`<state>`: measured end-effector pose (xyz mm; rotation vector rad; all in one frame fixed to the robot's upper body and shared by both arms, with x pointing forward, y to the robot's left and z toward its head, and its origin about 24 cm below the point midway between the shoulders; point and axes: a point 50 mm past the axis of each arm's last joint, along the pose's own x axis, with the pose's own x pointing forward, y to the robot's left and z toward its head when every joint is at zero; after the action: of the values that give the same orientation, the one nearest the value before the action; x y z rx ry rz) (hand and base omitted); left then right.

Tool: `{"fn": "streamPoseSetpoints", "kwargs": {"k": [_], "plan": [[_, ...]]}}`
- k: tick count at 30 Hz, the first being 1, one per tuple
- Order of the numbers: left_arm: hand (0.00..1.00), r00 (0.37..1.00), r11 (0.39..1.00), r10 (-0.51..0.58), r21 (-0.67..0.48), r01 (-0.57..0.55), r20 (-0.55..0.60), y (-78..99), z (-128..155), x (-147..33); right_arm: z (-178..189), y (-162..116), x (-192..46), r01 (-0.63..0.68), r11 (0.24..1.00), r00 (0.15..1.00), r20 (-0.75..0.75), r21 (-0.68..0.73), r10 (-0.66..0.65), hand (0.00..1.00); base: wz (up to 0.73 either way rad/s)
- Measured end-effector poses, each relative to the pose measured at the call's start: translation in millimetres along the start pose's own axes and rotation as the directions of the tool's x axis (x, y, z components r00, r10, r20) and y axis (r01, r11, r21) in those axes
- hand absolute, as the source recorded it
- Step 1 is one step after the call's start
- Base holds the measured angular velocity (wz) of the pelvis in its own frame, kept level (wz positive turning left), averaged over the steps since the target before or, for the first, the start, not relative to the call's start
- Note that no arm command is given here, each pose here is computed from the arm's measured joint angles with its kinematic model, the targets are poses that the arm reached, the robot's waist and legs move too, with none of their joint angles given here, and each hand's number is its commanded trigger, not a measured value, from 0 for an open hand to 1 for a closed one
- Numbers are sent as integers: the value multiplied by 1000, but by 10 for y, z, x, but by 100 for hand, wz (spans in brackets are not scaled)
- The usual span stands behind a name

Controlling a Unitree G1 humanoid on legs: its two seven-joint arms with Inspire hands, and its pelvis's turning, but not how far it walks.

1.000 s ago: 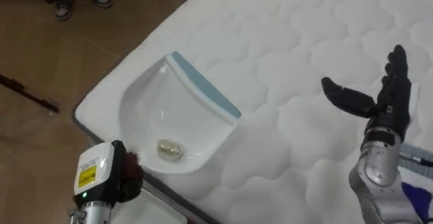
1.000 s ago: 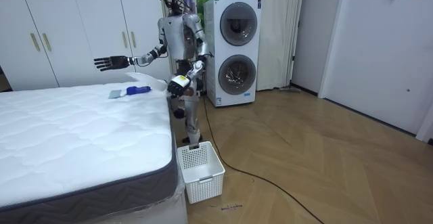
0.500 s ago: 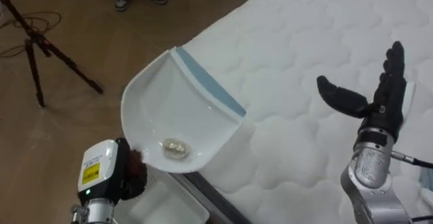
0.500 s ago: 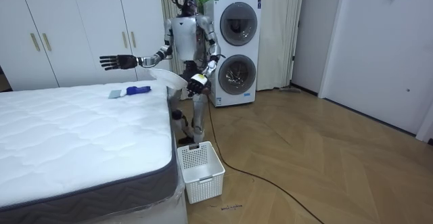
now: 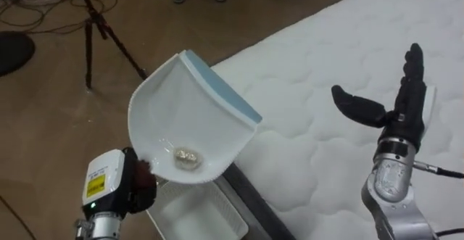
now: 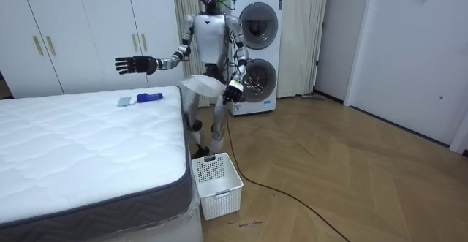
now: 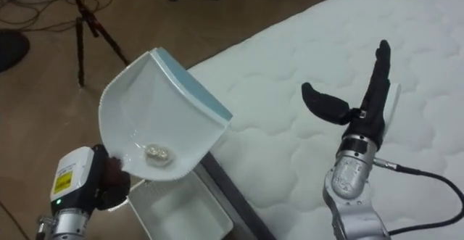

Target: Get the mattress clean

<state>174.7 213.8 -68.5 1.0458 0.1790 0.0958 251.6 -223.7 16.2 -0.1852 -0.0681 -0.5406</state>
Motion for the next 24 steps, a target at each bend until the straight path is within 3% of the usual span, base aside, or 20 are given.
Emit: {"fn": "streamPoseSetpoints", "kwargs": {"k": [6, 9, 16, 24], "plan": [[100, 1000, 1000, 15, -3, -15, -6, 60, -15, 79, -28, 2, 8, 10, 1000, 1000, -13, -3, -10, 0, 76], [100, 998, 998, 56, -5, -56, 3, 177, -2, 220, -36, 26, 41, 11, 1000, 1000, -17, -9, -11, 0, 67], [100, 997, 999, 46, 29, -44, -63, 138, -76, 175, -239, 93, -80, -96, 992, 992, -87, -75, 90, 0, 16], [100, 995, 1000, 5, -6, -5, -101, -33, -44, 122, -314, 51, -100, -73, 991, 992, -114, -112, 60, 0, 37]]}}
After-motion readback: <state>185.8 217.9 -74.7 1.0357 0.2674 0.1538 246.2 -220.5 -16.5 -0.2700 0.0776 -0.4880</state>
